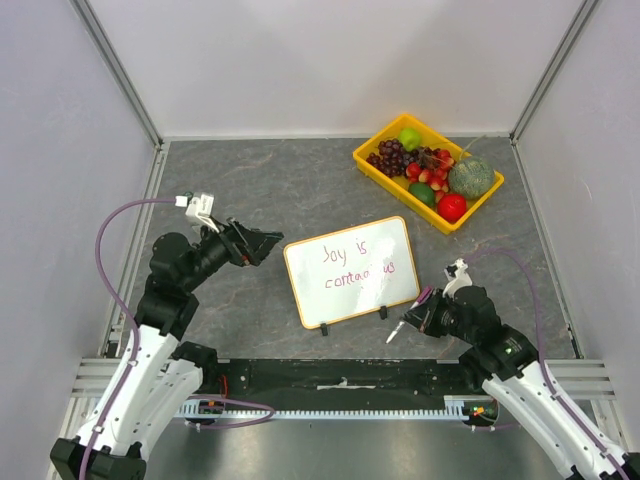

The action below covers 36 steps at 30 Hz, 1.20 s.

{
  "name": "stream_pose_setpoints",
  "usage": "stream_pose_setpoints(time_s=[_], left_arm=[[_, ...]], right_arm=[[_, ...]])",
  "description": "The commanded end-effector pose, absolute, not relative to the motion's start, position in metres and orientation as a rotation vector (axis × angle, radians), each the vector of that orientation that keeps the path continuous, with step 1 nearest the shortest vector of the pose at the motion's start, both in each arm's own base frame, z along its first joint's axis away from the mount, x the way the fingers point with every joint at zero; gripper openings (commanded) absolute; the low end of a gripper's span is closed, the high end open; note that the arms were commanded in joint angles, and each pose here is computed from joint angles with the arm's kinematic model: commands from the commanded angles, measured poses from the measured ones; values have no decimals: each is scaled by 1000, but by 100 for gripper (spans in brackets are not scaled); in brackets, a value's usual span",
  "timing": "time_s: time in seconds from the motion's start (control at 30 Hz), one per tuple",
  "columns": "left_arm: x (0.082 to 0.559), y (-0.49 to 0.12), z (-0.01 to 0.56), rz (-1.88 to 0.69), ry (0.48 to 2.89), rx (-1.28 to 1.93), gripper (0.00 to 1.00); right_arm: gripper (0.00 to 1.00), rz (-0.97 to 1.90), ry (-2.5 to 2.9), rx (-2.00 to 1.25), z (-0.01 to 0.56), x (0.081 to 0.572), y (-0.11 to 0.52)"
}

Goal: Write a sentence on the whiteboard
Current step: Put down the whiteboard marker without the cap at the corner of the board, then reset both arms

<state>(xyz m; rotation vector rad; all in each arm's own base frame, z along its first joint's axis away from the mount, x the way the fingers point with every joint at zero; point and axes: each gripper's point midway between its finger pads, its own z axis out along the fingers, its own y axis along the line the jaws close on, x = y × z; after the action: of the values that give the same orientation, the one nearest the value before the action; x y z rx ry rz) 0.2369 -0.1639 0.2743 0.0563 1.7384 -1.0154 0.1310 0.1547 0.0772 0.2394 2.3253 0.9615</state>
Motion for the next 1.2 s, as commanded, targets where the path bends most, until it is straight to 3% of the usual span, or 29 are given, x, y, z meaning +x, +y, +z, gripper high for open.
stream_pose_setpoints(time_s=[0.0, 0.1, 0.2, 0.4, 0.87, 1.17], left_arm=[[240, -159, 285, -1005, 1743, -11, 96], [241, -158, 284, -1006, 1749, -24, 97], [241, -159, 282, -1010, 1756, -26, 97], [241, -160, 283, -1014, 1749, -23, 98], [241, -160, 265, -981, 1787, 28, 99], [252, -135, 224, -793, 1874, -67, 100]], right_arm=[[4, 961, 2386, 296, 64, 123, 152], [18, 944, 2394, 281, 61, 122, 151], [38, 954, 2373, 264, 69, 124, 152], [98, 914, 2294, 223, 92, 135, 148], [98, 785, 2035, 56, 162, 184, 147], [98, 385, 1756, 69, 238, 235, 95]])
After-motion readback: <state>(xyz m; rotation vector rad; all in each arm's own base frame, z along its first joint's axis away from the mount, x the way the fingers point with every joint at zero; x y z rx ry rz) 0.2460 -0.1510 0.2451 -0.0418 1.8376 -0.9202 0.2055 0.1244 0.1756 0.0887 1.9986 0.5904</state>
